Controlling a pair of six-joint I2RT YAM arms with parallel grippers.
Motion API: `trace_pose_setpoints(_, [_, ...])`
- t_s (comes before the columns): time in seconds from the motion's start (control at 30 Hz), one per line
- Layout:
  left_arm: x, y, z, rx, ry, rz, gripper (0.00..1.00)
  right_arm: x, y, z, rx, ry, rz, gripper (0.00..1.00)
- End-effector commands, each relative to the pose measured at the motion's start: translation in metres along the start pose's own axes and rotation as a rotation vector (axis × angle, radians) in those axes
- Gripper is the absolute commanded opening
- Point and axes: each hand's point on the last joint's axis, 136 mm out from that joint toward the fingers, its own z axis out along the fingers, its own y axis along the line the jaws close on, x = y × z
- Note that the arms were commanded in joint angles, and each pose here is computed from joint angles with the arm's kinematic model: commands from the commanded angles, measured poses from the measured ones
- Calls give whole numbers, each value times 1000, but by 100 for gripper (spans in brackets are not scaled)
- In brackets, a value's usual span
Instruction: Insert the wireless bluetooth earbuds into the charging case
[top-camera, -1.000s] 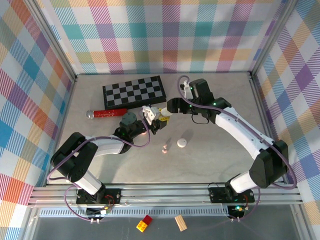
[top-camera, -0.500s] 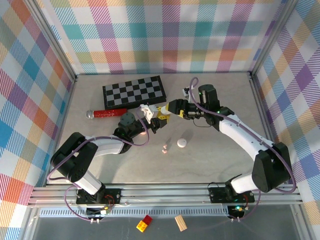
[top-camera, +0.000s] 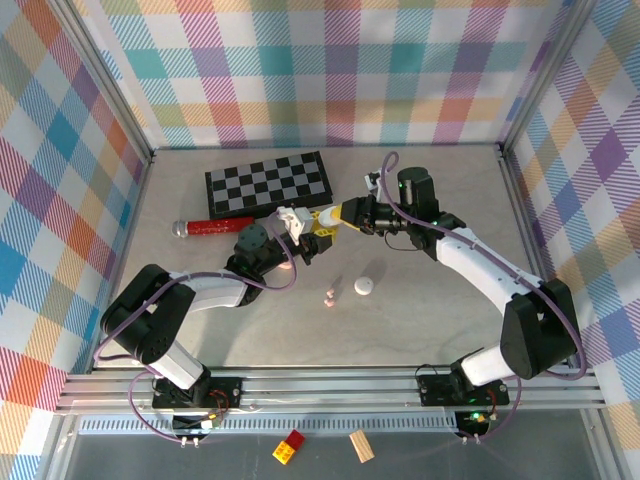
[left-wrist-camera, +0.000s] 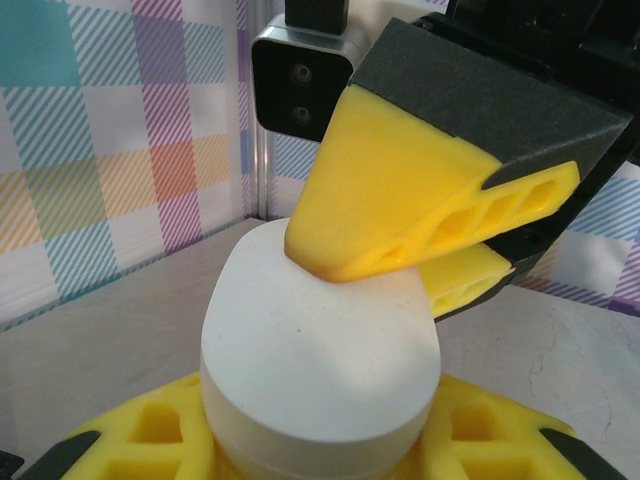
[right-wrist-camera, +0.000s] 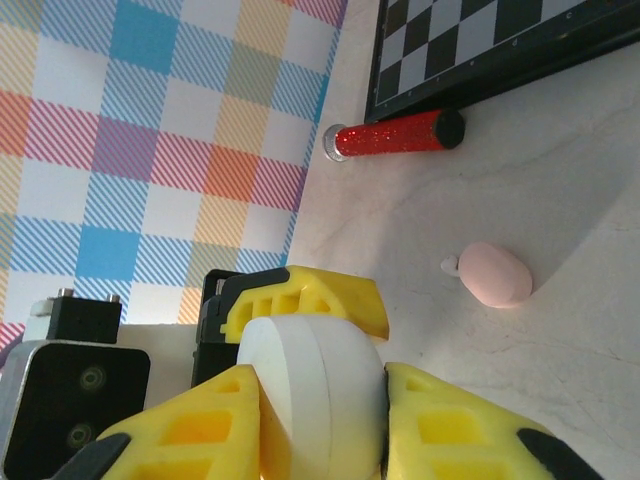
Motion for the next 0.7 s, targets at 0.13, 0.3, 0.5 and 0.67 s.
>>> trace_pose_setpoints(0.13, [-15, -4, -1, 18, -33, 26, 59, -4, -5, 4, 16, -15, -5, 19])
trace_pose_setpoints(0.3, [-2, -3, -10, -10, 18, 21, 97, -13, -31, -3, 95, -67, 14, 19])
trace_pose_setpoints(0.5, [25, -3, -29, -57, 144, 17, 100, -24, -104, -10, 256, -124, 83, 19])
trace_pose_setpoints(0.67, [38, -6, -48, -89, 214, 9, 100, -36, -152, -3, 317, -142, 127, 18])
